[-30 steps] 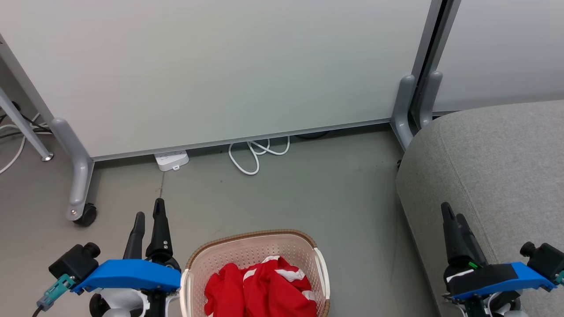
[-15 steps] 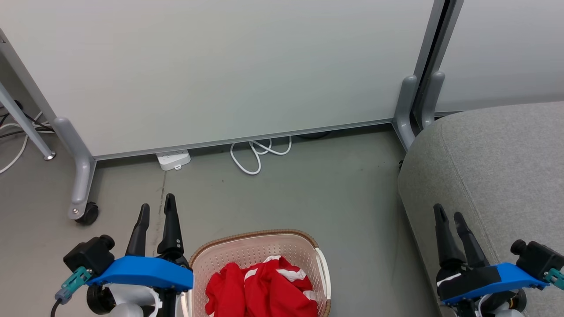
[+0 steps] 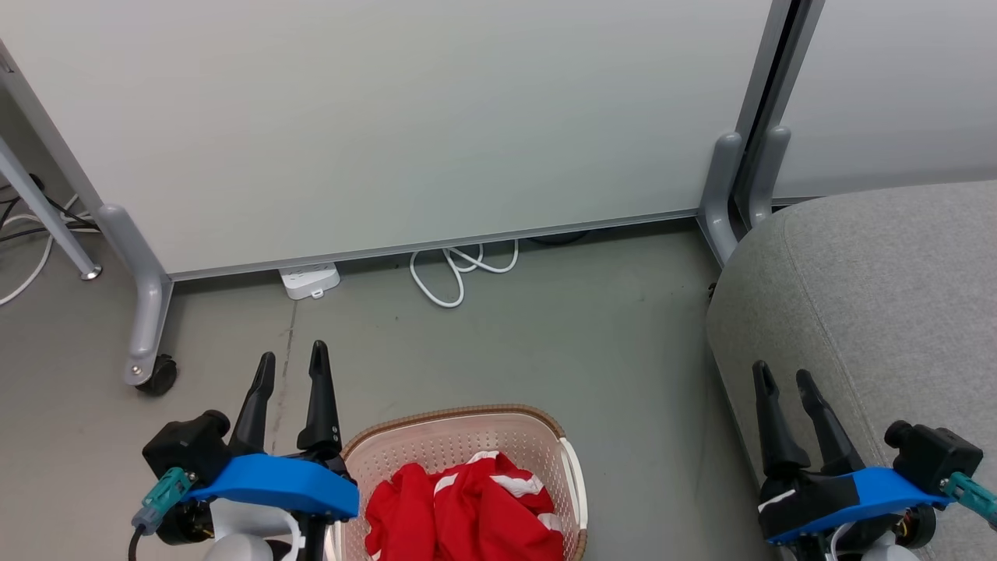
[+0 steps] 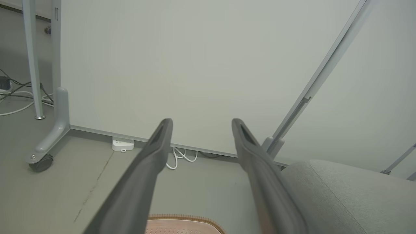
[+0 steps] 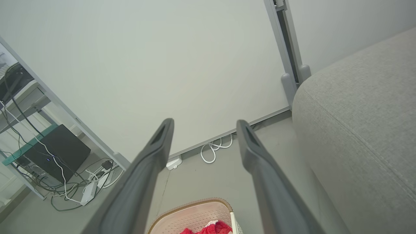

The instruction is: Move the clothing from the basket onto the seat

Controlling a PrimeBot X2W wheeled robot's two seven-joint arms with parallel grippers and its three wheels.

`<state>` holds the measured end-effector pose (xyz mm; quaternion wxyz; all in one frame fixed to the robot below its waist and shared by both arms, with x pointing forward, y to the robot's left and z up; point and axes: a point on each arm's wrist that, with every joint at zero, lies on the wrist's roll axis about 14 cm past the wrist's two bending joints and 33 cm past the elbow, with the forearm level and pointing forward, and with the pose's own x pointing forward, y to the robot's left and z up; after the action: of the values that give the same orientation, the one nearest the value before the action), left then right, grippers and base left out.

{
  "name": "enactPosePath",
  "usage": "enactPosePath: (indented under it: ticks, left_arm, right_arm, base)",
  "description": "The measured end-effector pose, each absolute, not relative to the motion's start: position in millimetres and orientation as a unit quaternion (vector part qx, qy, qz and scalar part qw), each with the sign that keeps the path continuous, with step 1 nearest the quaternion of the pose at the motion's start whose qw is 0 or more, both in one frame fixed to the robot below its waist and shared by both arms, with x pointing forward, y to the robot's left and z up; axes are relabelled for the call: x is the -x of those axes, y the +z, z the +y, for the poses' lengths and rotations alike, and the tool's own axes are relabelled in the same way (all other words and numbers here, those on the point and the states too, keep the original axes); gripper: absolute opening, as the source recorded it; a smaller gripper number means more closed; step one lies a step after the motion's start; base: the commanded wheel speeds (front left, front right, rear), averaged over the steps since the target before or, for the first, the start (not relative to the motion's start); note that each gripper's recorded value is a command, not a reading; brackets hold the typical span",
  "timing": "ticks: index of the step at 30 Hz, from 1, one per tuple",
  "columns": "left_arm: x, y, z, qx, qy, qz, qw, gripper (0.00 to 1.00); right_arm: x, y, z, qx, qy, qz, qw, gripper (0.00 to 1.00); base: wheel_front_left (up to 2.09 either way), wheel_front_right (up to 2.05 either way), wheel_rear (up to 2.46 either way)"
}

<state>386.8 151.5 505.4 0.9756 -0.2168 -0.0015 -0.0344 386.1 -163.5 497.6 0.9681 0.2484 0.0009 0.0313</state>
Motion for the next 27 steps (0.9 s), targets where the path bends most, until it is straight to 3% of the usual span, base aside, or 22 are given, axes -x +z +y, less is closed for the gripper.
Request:
enactPosePath:
  ticks: [27]
  left_arm:
    - [-387,510,139,0.104,-0.062,-0.023,0.992,1.0]
  right_arm:
    - [-390,502,-149,-0.14,0.065,-0.016,0.988,1.0]
  base:
    - [0.0,0.0,0.0]
